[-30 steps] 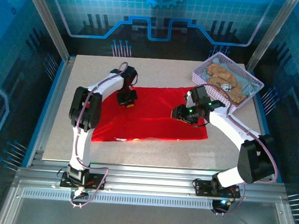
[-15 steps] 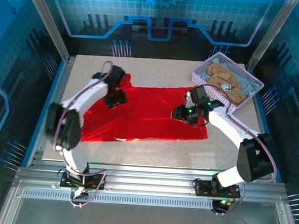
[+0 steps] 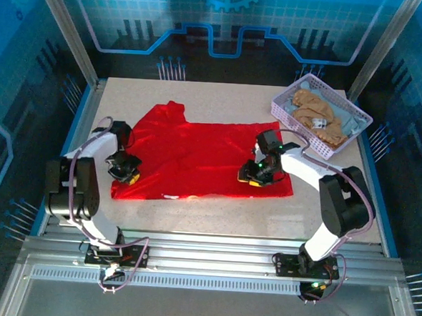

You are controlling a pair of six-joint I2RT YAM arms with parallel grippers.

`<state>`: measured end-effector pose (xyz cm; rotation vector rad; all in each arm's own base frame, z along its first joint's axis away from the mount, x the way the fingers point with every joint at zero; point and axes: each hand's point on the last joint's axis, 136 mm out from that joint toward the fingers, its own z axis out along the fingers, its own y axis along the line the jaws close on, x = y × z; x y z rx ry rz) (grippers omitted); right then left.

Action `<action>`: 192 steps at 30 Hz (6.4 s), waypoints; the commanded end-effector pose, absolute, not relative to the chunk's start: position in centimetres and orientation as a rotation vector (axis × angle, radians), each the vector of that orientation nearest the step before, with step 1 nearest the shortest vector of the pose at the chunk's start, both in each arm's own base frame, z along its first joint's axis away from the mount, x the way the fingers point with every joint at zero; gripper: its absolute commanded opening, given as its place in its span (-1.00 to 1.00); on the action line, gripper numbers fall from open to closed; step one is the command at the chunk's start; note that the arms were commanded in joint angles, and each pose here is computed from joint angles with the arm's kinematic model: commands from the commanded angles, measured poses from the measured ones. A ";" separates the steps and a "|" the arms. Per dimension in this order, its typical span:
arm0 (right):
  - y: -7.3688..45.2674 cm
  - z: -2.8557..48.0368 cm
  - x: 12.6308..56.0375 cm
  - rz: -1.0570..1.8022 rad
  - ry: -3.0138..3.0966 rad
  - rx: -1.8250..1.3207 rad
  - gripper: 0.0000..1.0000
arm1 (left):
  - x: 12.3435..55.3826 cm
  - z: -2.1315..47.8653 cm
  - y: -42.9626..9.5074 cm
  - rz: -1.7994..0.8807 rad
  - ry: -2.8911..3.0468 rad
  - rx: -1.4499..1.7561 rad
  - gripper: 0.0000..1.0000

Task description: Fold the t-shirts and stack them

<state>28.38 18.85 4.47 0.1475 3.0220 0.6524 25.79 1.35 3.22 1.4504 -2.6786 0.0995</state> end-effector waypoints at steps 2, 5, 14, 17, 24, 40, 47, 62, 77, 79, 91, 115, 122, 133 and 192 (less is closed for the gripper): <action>16.1 2.3 26.8 0.430 3.175 0.184 -0.13 | 26.8 2.0 4.3 -0.061 -2.699 1.425 -0.78; 14.7 0.6 25.8 0.297 3.271 0.205 -0.13 | 28.4 1.5 6.1 -0.164 -2.735 1.350 -0.79; 13.4 -0.7 24.9 0.136 3.339 0.239 -0.15 | 30.9 1.1 9.9 -0.367 -2.774 1.184 -0.80; 13.5 -0.5 25.1 0.137 3.328 0.241 -0.16 | 30.8 1.9 10.9 -0.456 -2.797 1.157 -0.79; 15.2 2.1 26.9 0.278 3.223 0.179 -0.14 | 30.1 6.6 11.9 -0.572 -2.897 1.167 -0.41; 11.3 5.6 28.6 0.304 3.077 0.499 -0.03 | 25.3 4.4 0.6 0.097 -2.629 1.615 -0.42; 10.6 2.7 29.2 0.199 3.186 0.598 -0.05 | 22.6 0.5 3.3 0.035 -2.312 1.906 -0.51; 12.4 1.0 20.8 0.028 3.374 0.605 -0.04 | 15.7 1.7 6.4 -0.076 -2.089 2.143 -0.53; 12.3 11.5 33.4 0.222 2.832 0.403 0.06 | 37.1 12.2 2.8 0.349 -2.959 1.665 -0.17; 12.1 11.6 35.8 0.205 2.806 0.415 0.05 | 41.2 12.6 1.5 0.465 -3.015 1.575 -0.17; 12.1 5.2 41.2 0.060 2.946 0.559 -0.09 | 45.2 3.7 0.5 0.438 -2.801 1.601 -0.46; 14.7 6.2 41.7 -0.001 2.959 0.435 0.00 | 44.6 6.0 6.7 0.368 -2.894 1.655 -0.12; 9.8 5.4 45.8 -0.161 2.890 0.439 0.06 | 51.4 9.1 3.0 0.626 -3.073 1.493 0.13; 8.2 3.0 50.2 -0.147 2.861 0.470 0.04 | 57.1 8.8 2.7 0.801 -3.200 1.407 0.13; 9.4 7.4 50.3 0.023 2.774 0.364 -1.00 | 50.9 14.9 3.0 0.298 -3.375 1.275 -1.00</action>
